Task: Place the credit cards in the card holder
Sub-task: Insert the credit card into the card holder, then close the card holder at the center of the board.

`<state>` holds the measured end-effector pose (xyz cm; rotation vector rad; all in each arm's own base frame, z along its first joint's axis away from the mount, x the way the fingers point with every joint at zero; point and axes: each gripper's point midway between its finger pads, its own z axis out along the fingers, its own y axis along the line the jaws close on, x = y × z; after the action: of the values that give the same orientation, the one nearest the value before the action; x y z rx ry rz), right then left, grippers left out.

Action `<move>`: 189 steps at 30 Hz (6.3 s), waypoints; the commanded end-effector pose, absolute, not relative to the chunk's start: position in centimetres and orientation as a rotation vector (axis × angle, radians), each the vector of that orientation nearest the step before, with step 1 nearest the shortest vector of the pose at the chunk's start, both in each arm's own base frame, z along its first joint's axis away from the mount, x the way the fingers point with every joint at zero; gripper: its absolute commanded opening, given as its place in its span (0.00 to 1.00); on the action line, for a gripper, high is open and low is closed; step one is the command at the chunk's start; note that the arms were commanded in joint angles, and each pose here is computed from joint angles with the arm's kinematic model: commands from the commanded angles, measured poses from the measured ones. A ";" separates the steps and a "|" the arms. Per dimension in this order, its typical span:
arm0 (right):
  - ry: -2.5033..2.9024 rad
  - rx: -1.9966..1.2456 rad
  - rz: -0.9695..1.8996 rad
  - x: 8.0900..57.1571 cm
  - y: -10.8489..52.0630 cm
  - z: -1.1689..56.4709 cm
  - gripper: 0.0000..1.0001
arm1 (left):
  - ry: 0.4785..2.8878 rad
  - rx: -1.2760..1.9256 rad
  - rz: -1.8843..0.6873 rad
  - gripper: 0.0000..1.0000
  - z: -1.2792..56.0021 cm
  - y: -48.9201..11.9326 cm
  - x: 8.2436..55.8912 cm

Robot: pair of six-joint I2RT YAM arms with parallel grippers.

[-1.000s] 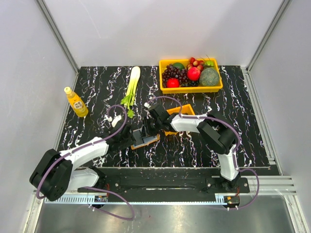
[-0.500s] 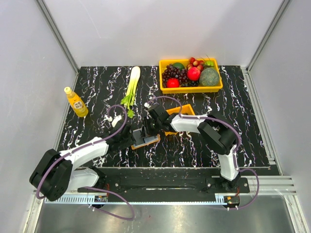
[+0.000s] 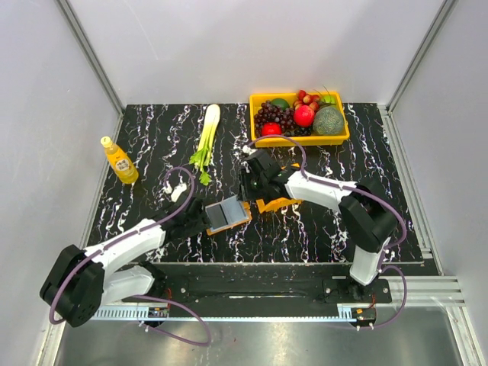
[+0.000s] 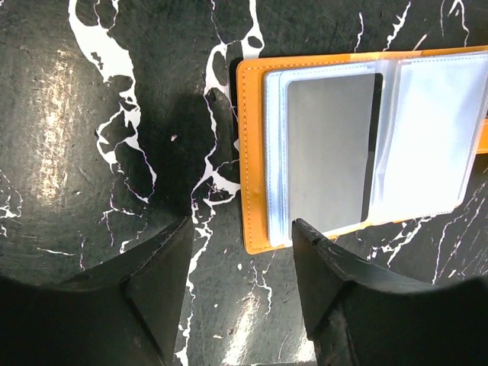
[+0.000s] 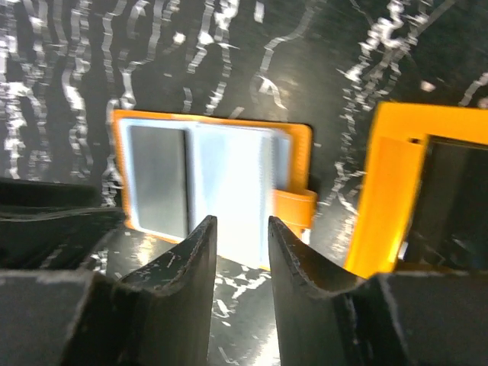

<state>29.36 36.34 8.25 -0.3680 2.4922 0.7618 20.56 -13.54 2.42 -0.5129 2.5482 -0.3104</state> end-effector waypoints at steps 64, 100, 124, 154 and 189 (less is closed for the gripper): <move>2.632 -0.255 0.894 24.5 35.9 3.2 0.40 | 2.421 -0.301 -0.850 0.56 9.5 -23.3 26.0; 2.116 -0.779 0.823 27.0 33.9 6.9 0.44 | 2.544 -0.163 -0.684 0.57 8.2 -22.6 26.6; 1.749 -1.168 0.803 27.2 35.8 3.4 0.49 | 2.660 -0.228 -0.500 0.50 3.5 -20.4 25.4; 1.615 -1.061 1.058 21.8 36.4 10.0 0.00 | 2.687 -0.242 -0.409 0.50 2.8 -19.1 26.3; 1.608 -0.692 0.967 23.4 33.2 11.5 0.44 | 2.675 -0.038 -0.733 0.36 4.3 -24.6 24.5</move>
<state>22.02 34.14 8.72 -0.7705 1.6461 1.0559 24.28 -23.09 3.09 -0.1034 2.7086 -0.6770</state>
